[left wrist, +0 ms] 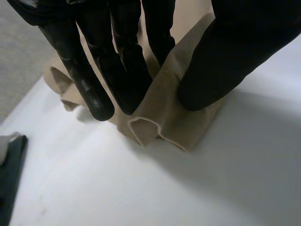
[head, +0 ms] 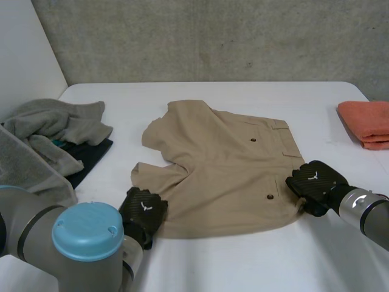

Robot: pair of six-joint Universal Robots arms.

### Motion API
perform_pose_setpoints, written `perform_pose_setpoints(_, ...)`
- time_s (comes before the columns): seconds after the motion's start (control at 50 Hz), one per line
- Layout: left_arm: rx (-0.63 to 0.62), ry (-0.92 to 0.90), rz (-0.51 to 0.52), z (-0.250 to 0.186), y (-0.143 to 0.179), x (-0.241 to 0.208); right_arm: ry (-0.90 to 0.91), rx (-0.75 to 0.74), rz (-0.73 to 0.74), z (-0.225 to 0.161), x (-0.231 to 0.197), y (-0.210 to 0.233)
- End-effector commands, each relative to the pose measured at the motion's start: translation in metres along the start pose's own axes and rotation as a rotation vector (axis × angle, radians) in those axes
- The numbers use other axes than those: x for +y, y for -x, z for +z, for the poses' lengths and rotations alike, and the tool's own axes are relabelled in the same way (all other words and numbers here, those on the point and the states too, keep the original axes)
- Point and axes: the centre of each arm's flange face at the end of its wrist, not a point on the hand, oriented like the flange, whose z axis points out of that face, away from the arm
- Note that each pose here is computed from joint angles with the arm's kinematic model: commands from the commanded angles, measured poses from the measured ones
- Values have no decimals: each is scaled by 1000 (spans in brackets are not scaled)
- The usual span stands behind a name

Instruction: Fold the laundry.

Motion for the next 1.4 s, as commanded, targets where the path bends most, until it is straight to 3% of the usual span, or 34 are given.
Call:
perform_pose_setpoints(0.02, -84, -66, -2, 4, 12, -17, -12, 16, 7, 0, -5, -5)
perform_pose_setpoints(0.26, -200, -265, -38, -19, 56, -86, -113, 166, -23, -34, -64, -50)
perform_pose_setpoints(0.38, -351, -531, -106, -75, 112, -161, -284, 324, -60, -88, -143, -99)
perform_pose_setpoints(0.5, -492, -784, -191, -133, 161, -222, -537, 458, 17, -134, -213, -145)
perform_pose_setpoints(0.64, -552, -970, -216, -164, 190, -269, -662, 476, 81, -153, -239, -165)
perform_pose_setpoints(0.8, -546, -883, -153, -80, 195, -272, -596, 407, 166, -88, -225, -165)
perform_pose_setpoints(1.0, -394, -638, -59, 77, 138, -211, -388, 350, 283, 21, -165, -139)
perform_pose_setpoints(1.12, -475, -617, 74, 157, 121, -184, -399, 534, 267, 84, -134, -139)
perform_pose_setpoints(1.22, -591, -766, 46, 181, 125, -195, -525, 679, 253, 113, -127, -147)
perform_pose_setpoints(1.32, -651, -876, -1, 172, 130, -213, -523, 633, 241, 123, -126, -134)
perform_pose_setpoints(1.4, -630, -867, -27, 152, 129, -221, -465, 590, 253, 104, -136, -132)
